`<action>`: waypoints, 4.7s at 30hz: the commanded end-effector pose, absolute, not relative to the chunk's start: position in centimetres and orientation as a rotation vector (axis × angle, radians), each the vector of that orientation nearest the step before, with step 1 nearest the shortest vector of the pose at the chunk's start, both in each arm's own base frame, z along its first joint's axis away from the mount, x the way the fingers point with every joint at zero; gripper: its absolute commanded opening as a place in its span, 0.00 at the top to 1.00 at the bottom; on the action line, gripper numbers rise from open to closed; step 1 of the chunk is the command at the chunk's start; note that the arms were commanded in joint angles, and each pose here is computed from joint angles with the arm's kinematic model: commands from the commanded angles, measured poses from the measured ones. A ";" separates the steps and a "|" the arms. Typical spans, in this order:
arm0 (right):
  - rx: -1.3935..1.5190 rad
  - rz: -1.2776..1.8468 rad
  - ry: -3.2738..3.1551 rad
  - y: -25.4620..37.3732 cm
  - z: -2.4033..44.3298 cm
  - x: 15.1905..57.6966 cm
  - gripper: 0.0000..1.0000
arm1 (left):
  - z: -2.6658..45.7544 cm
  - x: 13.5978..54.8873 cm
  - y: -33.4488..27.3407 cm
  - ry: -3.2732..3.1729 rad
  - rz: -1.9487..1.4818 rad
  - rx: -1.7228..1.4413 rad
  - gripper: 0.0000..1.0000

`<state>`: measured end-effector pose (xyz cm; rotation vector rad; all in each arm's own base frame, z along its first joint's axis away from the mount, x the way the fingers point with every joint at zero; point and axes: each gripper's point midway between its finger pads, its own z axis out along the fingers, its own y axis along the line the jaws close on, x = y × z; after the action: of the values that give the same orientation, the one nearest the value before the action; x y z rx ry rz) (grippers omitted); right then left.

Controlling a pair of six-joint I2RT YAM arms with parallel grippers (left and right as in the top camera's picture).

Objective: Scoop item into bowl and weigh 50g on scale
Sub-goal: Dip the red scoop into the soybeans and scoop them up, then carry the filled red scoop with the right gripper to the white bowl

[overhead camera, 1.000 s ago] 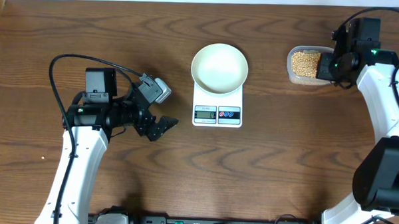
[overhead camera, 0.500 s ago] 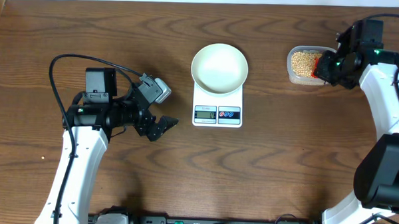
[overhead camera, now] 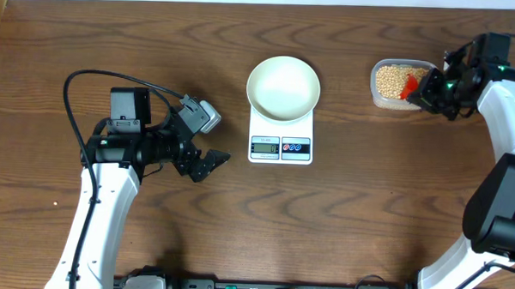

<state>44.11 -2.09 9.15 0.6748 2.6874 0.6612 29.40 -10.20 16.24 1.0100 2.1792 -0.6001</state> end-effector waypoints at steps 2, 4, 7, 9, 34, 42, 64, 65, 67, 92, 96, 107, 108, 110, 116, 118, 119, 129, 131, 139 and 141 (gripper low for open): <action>0.737 0.727 2.714 -2.0 7.0 43.9 0.99 | 16.4 29.2 -10.5 2.171 -0.622 1.013 0.02; 0.735 0.773 2.696 -1.9 7.3 44.1 0.99 | 16.4 29.2 -10.5 2.171 -0.622 1.013 0.02; 0.733 0.841 2.671 -1.9 7.8 44.2 0.99 | 16.4 29.2 -10.5 2.171 -0.622 1.013 0.02; 0.731 0.884 2.654 -2.0 8.1 44.2 0.99 | 16.3 29.2 -10.5 2.171 -0.622 1.013 0.02; 0.653 1.148 2.516 -4.2 10.6 43.4 0.99 | 16.4 29.2 -10.5 2.171 -0.622 1.013 0.02; 0.632 1.229 2.444 -5.1 11.7 43.4 0.99 | 16.4 29.2 -10.5 2.171 -0.622 1.013 0.02; 0.535 1.422 2.288 -5.1 14.5 43.2 0.99 | 16.4 29.2 -10.5 2.171 -0.622 1.013 0.02; 0.525 1.433 2.279 -5.1 14.7 43.2 0.99 | 16.4 29.2 -10.5 2.171 -0.622 1.013 0.02; 0.496 1.462 2.250 -4.9 15.2 43.3 0.99 | 16.4 29.2 -10.5 2.171 -0.622 1.013 0.02; 0.281 1.716 2.065 -0.8 19.8 44.9 0.99 | 16.4 29.2 -10.5 2.171 -0.622 1.013 0.02; 0.205 1.747 2.078 1.8 20.1 45.3 0.99 | 16.4 29.2 -10.5 2.171 -0.622 1.013 0.02; 0.021 1.788 2.154 9.4 20.0 45.2 0.99 | 16.4 29.2 -10.5 2.171 -0.622 1.013 0.02; 0.012 1.781 2.168 10.1 19.9 45.2 0.99 | 16.4 29.2 -10.5 2.171 -0.622 1.013 0.02; -0.010 1.768 2.196 11.5 19.5 45.1 0.99 | 16.4 29.2 -10.5 2.171 -0.622 1.013 0.02; -0.091 1.717 2.266 15.2 18.4 44.6 0.99 | 16.4 29.2 -10.5 2.171 -0.622 1.013 0.02; -0.130 1.706 2.278 16.3 18.2 44.2 0.99 | 16.4 29.2 -10.5 2.171 -0.622 1.013 0.02; -0.150 1.706 2.276 16.7 18.2 44.1 0.99 | 16.4 29.2 -10.5 2.171 -0.622 1.013 0.02; -0.222 1.575 2.348 17.7 17.3 43.0 0.99 | 16.4 29.2 -10.5 2.171 -0.622 1.013 0.02; -0.244 1.511 2.370 17.6 17.5 42.6 0.99 | 16.4 29.2 -10.5 2.171 -0.622 1.013 0.02; -0.311 1.471 2.326 17.6 20.0 41.7 0.99 | 16.4 29.2 -10.5 2.171 -0.622 1.013 0.02; -0.317 1.481 2.329 17.9 20.0 41.5 0.99 | 16.4 29.2 -10.5 2.171 -0.622 1.013 0.02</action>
<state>42.09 17.29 18.70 -0.2433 2.3686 1.4839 29.40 -10.20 16.24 1.0100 2.1792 -0.6001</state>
